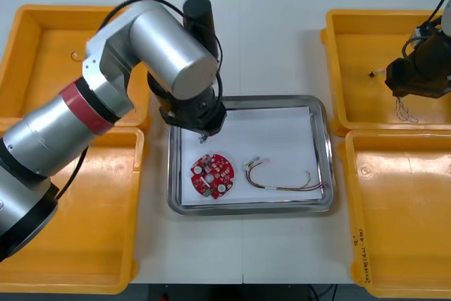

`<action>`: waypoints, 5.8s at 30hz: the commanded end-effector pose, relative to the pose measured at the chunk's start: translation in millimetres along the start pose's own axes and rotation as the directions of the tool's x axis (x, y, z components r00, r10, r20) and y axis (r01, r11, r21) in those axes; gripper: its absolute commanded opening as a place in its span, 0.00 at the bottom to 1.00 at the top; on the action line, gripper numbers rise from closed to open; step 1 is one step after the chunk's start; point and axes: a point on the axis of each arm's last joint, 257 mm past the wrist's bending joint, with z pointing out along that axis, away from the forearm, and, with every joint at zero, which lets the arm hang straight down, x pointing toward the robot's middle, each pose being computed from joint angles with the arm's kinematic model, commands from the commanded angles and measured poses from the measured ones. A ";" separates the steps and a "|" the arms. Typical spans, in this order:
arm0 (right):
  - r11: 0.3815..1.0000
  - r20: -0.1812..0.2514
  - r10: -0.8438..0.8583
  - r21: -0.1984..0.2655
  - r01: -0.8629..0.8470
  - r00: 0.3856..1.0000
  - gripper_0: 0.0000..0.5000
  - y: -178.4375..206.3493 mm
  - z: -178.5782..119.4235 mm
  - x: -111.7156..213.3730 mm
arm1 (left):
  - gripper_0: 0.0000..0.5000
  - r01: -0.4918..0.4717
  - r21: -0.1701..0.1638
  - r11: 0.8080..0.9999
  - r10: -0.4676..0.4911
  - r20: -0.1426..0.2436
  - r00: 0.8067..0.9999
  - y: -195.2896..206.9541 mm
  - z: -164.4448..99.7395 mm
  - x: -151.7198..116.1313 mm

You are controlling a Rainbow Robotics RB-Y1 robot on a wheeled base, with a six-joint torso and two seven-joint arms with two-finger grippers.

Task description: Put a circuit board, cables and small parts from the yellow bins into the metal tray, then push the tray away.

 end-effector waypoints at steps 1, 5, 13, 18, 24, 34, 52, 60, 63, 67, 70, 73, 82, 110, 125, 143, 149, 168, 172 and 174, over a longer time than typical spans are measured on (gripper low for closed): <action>1.000 0.059 0.025 -0.012 -0.024 0.998 0.00 6.0 -52.0 -26.2 | 1.00 0.037 0.024 0.999 -0.039 0.078 0.996 -4.1 -60.0 -38.3; 1.000 0.037 0.008 -0.010 -0.007 0.999 0.00 9.1 -72.9 -18.1 | 1.00 0.053 0.010 0.999 -0.054 0.075 0.996 13.3 -77.7 -43.1; 0.999 0.030 -0.052 -0.004 0.052 0.998 0.00 23.7 -108.4 -6.4 | 1.00 0.065 -0.029 0.997 -0.063 0.085 0.994 62.8 -101.1 -51.7; 0.993 0.116 -0.113 -0.023 0.116 0.987 0.00 47.1 -130.3 -17.3 | 1.00 0.082 -0.037 0.996 -0.078 0.090 0.993 98.3 -109.7 -57.0; 0.974 0.179 -0.207 -0.057 0.220 0.962 0.00 82.6 -149.0 -16.8 | 1.00 0.128 -0.061 0.990 -0.122 0.091 0.988 142.8 -115.5 -58.8; 0.911 0.175 -0.375 -0.114 0.397 0.910 0.00 141.7 -151.1 13.1 | 1.00 0.189 -0.101 0.977 -0.175 0.136 0.975 211.9 -107.9 -70.8; 0.638 0.152 -0.742 -0.138 0.757 0.653 0.00 226.9 -141.9 102.6 | 1.00 0.268 -0.099 0.958 -0.239 0.236 0.942 264.8 -75.9 -99.6; 0.423 0.160 -0.885 -0.117 0.898 0.438 0.00 245.6 -129.1 122.6 | 1.00 0.269 -0.106 0.957 -0.237 0.250 0.939 273.5 -61.9 -102.0; 0.337 0.164 -0.923 -0.096 0.936 0.349 0.00 255.0 -122.3 129.6 | 1.00 0.262 -0.122 0.957 -0.224 0.256 0.940 276.4 -54.4 -103.1; 0.258 0.168 -0.949 -0.075 0.963 0.267 0.00 267.5 -110.2 138.9 | 1.00 0.254 -0.135 0.958 -0.210 0.277 0.938 281.8 -44.7 -107.0; 0.238 0.181 -0.951 -0.098 0.966 0.252 0.00 273.5 -98.0 150.5 | 1.00 0.254 -0.137 0.957 -0.207 0.288 0.935 285.4 -41.2 -108.7; 0.182 0.196 -0.960 -0.101 0.978 0.199 0.00 274.8 -84.2 159.9 | 1.00 0.252 -0.140 0.958 -0.202 0.298 0.933 288.7 -38.1 -110.3; 0.150 0.191 -0.968 -0.072 0.986 0.161 0.00 271.0 -58.5 168.7 | 1.00 0.242 -0.158 0.957 -0.184 0.315 0.931 297.0 -29.3 -111.5; 0.188 0.211 -0.960 0.007 0.982 0.182 0.00 273.3 9.4 170.5 | 1.00 0.248 -0.140 0.959 -0.191 0.329 0.925 300.2 -9.1 -109.8; 0.208 0.215 -0.957 0.032 0.978 0.197 0.52 264.5 18.3 166.7 | 1.00 0.249 -0.130 0.960 -0.196 0.324 0.926 299.2 -6.8 -106.9; 0.299 0.251 -0.923 -0.009 0.954 0.292 1.00 256.3 -5.0 138.8 | 0.00 0.236 -0.139 0.962 -0.184 0.313 0.932 298.4 -2.6 -103.5; 0.324 0.201 -0.924 -0.039 0.945 0.325 1.00 250.3 -33.3 126.2 | 0.00 0.236 -0.139 0.962 -0.184 0.311 0.932 298.4 -2.5 -103.1; 0.579 0.178 -0.787 -0.115 0.807 0.590 1.00 233.3 -117.9 85.6 | 0.00 0.226 -0.133 0.965 -0.189 0.246 0.951 303.2 -57.7 -90.3; 0.662 0.198 -0.717 -0.110 0.742 0.669 1.00 226.8 -130.9 74.7 | 0.00 0.227 -0.130 0.965 -0.191 0.242 0.951 304.1 -74.2 -89.0; 0.694 0.198 -0.687 -0.107 0.712 0.699 1.00 222.2 -133.9 72.2 | 0.00 0.224 -0.136 0.965 -0.188 0.236 0.953 304.6 -80.0 -87.1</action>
